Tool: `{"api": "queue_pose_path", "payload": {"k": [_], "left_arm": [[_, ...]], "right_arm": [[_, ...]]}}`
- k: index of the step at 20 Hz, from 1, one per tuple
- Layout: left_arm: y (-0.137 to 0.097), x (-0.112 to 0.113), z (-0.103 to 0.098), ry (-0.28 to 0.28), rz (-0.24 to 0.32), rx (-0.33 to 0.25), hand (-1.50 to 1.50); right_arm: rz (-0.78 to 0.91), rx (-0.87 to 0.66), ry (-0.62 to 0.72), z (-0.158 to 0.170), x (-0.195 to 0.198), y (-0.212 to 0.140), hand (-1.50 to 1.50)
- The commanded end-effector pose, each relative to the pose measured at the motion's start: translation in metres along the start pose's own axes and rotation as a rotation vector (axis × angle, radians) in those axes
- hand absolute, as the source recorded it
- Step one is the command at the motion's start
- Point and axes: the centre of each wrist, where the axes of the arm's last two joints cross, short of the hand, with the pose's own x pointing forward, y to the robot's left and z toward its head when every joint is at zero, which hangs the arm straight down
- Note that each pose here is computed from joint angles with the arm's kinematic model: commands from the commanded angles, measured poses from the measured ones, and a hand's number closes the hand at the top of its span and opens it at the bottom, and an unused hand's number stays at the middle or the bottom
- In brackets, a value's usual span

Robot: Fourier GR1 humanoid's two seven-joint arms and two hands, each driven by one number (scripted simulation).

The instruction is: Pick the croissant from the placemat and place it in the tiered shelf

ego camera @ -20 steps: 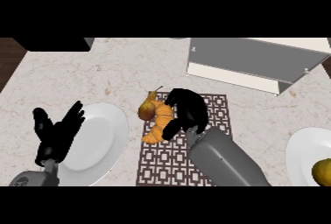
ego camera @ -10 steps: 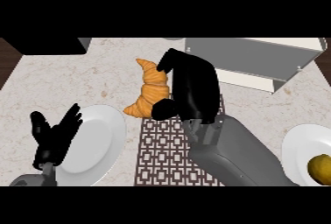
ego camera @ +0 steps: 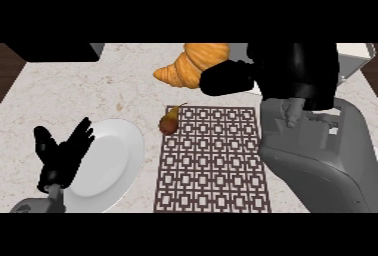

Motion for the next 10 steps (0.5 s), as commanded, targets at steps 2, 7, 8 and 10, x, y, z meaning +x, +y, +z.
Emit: {"api": "queue_pose_path", "payload": {"k": [2,7,8,10], "left_arm": [[-0.013,-0.011,-0.003,0.029,0.003,-0.007,0.00],[-0.014,-0.006,-0.001,0.035,0.001,-0.016,0.00],[0.001,0.003,-0.008,0.018,-0.013,-0.008,0.00],[-0.006,0.004,-0.014,0.012,0.003,-0.017,0.00]], "right_arm": [[0.008,-0.044,0.173,-0.033,0.008,-0.050,1.50],[0.000,-0.095,0.199,-0.062,0.018,-0.066,1.50],[-0.008,-0.103,0.196,-0.077,0.015,-0.087,1.50],[0.016,-0.085,0.191,-0.079,0.003,-0.081,1.50]]}}
